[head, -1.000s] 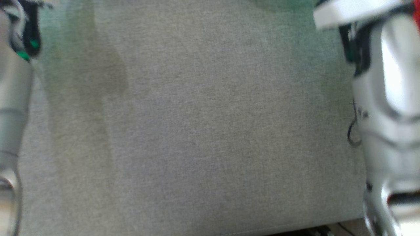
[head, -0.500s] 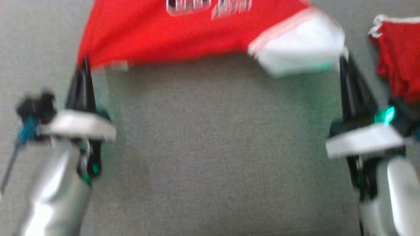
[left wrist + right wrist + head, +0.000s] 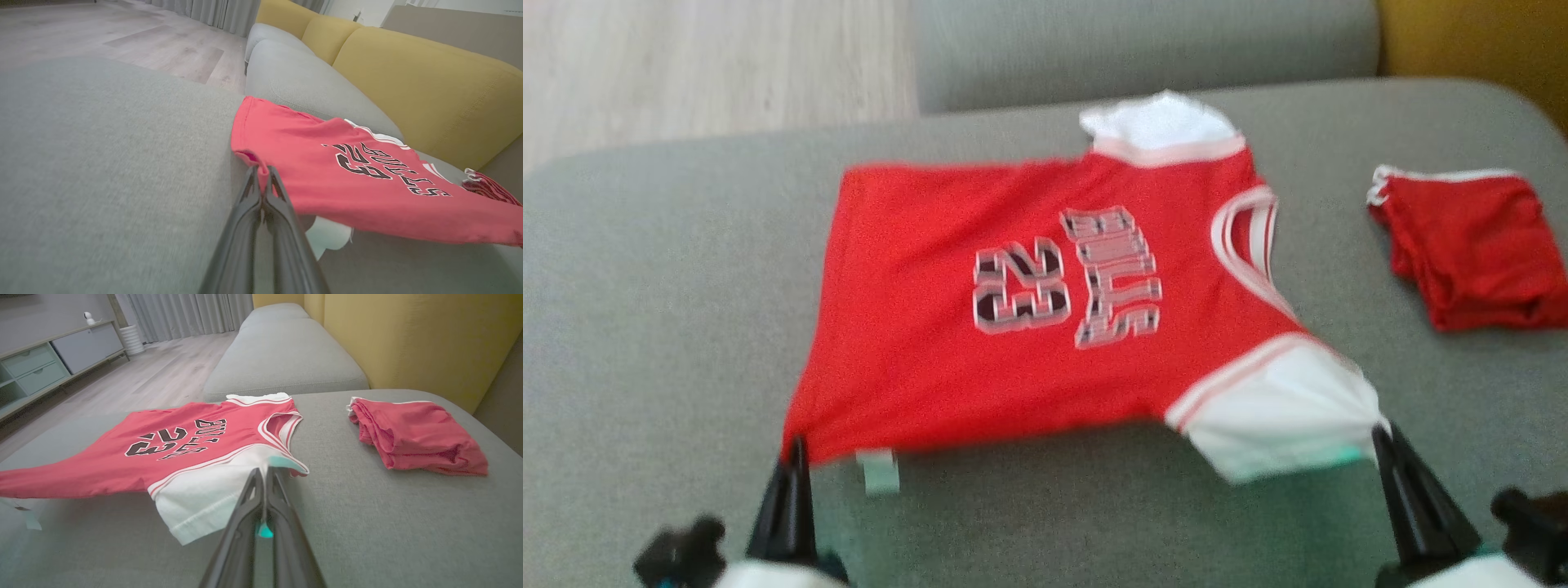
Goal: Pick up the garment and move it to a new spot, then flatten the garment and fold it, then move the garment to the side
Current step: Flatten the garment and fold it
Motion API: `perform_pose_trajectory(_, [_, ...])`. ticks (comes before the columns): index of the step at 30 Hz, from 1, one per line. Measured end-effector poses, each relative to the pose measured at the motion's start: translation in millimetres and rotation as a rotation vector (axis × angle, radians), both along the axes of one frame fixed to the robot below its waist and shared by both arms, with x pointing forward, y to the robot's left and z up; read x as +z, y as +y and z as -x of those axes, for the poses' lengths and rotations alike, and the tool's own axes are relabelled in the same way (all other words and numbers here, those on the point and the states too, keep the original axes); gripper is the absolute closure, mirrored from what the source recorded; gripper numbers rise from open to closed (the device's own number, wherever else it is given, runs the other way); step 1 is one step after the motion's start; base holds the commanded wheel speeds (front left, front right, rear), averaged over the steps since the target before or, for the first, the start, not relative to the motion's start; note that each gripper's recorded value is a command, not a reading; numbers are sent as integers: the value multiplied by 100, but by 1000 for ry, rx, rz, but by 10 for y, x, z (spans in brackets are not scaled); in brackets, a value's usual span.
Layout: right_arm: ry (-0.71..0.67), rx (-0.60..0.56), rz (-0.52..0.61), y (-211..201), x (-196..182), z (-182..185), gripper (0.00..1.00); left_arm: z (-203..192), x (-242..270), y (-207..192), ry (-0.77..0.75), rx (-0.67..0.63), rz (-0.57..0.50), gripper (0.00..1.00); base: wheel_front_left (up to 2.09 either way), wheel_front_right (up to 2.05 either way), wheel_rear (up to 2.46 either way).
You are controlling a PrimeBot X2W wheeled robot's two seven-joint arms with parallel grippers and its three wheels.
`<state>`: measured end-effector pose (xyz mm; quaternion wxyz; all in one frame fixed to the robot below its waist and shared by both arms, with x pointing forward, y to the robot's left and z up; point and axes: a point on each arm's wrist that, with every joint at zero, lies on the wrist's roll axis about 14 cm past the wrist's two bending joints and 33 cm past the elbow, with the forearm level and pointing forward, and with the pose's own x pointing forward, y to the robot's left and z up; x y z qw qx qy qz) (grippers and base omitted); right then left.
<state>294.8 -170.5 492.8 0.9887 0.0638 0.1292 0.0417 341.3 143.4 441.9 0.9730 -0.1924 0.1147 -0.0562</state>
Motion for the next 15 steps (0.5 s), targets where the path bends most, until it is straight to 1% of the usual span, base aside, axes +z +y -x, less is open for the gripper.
perform_pose_trajectory(3, [11, 1, -10, 10, 22, 161, 100, 245, 5, -1, 29, 10, 18, 100, 0, 0, 0])
perform_pose_trajectory(6, [19, 5, -22, 21, 10, 181, 100, 365, -3, -5, 58, 22, 45, 100, 0, 0, 0])
perform_pose_trajectory(11, [90, 12, -51, 52, -222, 130, 100, 378, -66, -58, 105, 17, 81, 100, 0, 0, 0])
perform_pose_trajectory(15, [94, 24, -61, 85, -275, -70, 100, 310, -92, -157, 125, 10, 136, 100, 0, 0, 0])
